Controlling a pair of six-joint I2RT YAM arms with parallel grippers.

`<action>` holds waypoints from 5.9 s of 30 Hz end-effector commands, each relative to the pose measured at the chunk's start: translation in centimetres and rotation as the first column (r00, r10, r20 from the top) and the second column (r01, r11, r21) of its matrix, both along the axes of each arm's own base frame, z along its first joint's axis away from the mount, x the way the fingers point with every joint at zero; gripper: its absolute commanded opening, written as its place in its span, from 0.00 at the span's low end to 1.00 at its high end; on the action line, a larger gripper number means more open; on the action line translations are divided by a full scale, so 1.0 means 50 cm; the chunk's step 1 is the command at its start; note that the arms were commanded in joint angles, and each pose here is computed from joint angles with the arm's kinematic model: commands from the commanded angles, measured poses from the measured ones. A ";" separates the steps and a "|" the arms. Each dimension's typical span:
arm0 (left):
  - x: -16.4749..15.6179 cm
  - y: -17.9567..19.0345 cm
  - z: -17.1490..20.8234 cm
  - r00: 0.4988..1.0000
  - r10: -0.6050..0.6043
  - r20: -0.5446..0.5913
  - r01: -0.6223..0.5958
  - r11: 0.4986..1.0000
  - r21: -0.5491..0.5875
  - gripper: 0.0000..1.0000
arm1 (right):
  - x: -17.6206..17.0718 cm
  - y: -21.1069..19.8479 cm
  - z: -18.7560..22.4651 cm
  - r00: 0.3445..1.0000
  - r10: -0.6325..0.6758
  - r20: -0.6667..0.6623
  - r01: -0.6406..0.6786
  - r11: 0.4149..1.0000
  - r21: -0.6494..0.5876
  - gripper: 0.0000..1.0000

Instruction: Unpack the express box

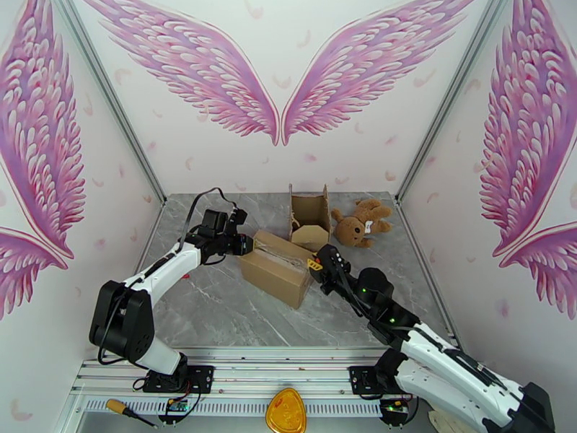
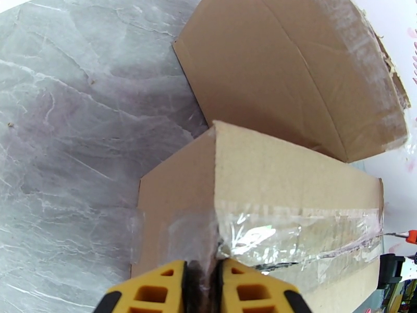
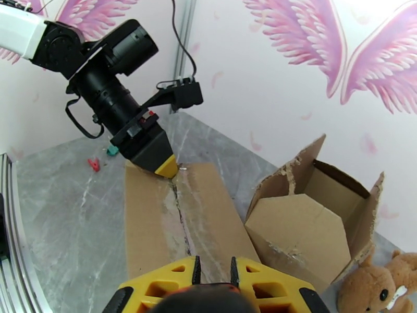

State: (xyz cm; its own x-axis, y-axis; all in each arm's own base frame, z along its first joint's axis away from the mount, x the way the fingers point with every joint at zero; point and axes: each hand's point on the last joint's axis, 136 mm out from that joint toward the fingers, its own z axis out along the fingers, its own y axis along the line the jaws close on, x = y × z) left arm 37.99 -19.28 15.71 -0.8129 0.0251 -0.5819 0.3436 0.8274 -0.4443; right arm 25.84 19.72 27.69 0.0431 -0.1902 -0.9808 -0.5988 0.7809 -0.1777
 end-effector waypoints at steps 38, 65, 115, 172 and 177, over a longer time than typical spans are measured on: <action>-0.233 -0.185 0.160 0.270 -0.857 0.439 0.404 0.515 0.756 0.99 | 0.173 -0.096 0.003 0.855 -0.267 -0.445 0.518 0.488 0.702 0.00; -0.176 -0.257 0.046 0.244 -0.906 0.346 0.435 0.421 0.796 0.99 | 0.204 -0.087 -0.062 0.836 -0.192 -0.515 0.546 0.396 0.738 0.00; -0.089 -0.234 0.024 0.399 -0.839 0.371 0.396 0.522 0.755 0.99 | 0.091 0.009 -0.192 0.326 0.317 -0.891 0.560 0.694 0.452 0.00; -0.088 -0.156 0.229 0.766 -0.426 0.480 0.196 0.867 0.457 0.99 | 0.097 -0.073 -0.116 0.642 -0.057 -0.765 0.465 0.822 0.329 0.00; -0.009 -0.075 0.238 0.896 -0.221 0.386 0.106 0.949 0.296 0.99 | 0.091 -0.009 -0.131 0.675 -0.105 -0.731 0.380 0.898 0.222 0.00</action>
State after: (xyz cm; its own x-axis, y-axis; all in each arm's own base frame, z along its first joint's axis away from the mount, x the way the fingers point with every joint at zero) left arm 36.78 -24.58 28.67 -0.3158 0.4382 -0.8415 0.6379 0.7547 0.1536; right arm 29.59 18.88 20.15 -0.7160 0.3253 -0.6177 -0.1676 0.7788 0.6044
